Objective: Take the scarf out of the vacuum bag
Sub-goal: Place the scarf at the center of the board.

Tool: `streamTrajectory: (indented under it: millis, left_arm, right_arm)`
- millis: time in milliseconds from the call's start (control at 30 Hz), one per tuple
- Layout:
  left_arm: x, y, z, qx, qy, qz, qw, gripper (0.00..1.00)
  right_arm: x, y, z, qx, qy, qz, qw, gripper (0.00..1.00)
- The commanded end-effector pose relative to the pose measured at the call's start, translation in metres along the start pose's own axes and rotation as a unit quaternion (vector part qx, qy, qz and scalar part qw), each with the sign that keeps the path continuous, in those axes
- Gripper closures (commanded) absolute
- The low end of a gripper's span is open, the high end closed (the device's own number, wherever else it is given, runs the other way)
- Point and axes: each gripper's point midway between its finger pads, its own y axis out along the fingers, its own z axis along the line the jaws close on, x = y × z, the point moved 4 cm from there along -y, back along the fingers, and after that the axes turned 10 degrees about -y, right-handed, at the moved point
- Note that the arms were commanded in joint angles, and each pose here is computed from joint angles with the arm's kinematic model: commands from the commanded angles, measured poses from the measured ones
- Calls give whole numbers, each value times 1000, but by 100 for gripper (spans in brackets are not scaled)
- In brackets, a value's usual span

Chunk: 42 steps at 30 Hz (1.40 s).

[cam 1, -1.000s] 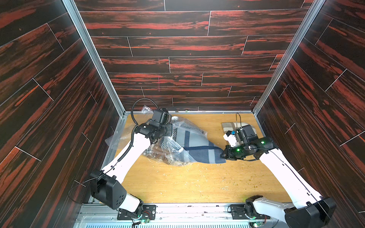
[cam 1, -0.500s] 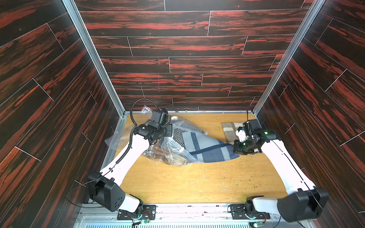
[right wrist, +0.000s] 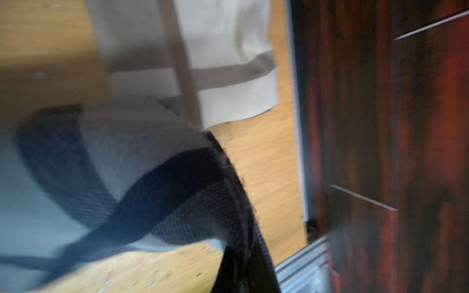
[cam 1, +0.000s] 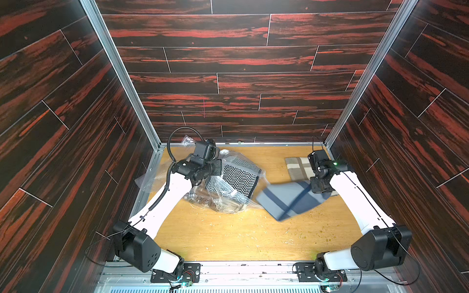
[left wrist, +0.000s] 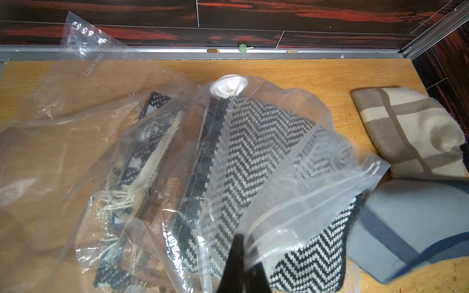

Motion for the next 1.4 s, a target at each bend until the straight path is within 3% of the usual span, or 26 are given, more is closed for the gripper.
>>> streamTrajectory:
  millis: [0, 233, 433, 500, 533, 667, 833, 1067, 1167, 1267, 1367]
  left_arm:
    - [10, -12, 2, -3, -7, -26, 1000, 100]
    - [8, -11, 2, -3, -7, -26, 1000, 100]
    - [8, -11, 2, -4, -7, -28, 1000, 100]
    - [8, -11, 3, -3, -7, -27, 1000, 100]
    - [7, -10, 3, -3, -8, -27, 1000, 100]
    - [7, -10, 2, -5, -7, -26, 1000, 100]
    - [7, -11, 3, -4, -8, -27, 1000, 100]
    - [7, -11, 3, -3, -8, -28, 1000, 100]
    - [7, -12, 4, -2, -7, -31, 999, 100]
    - [7, -13, 5, 1, -7, -33, 999, 100]
    - [6, -12, 5, 1, -7, -32, 999, 100]
  right_arm:
    - [25, -19, -18, -59, 2, -50, 997, 100]
    - [53, -75, -9, -85, -3, -185, 979, 100]
    - [29, -137, -16, -155, 29, -349, 924, 100]
    - [18, -136, -22, -153, 50, -380, 911, 100]
    - [16, -129, -25, -160, 50, -373, 913, 100]
    - [18, -81, -47, -164, 83, -233, 955, 100]
    - [42, -59, -59, -138, 112, -213, 961, 100]
    - [92, -32, -68, -140, 84, -227, 960, 100]
    - [104, -36, -70, -142, 75, -235, 959, 100]
    - [99, -52, -69, -127, 75, -266, 952, 100]
    - [79, -75, -70, -133, 88, -322, 933, 100]
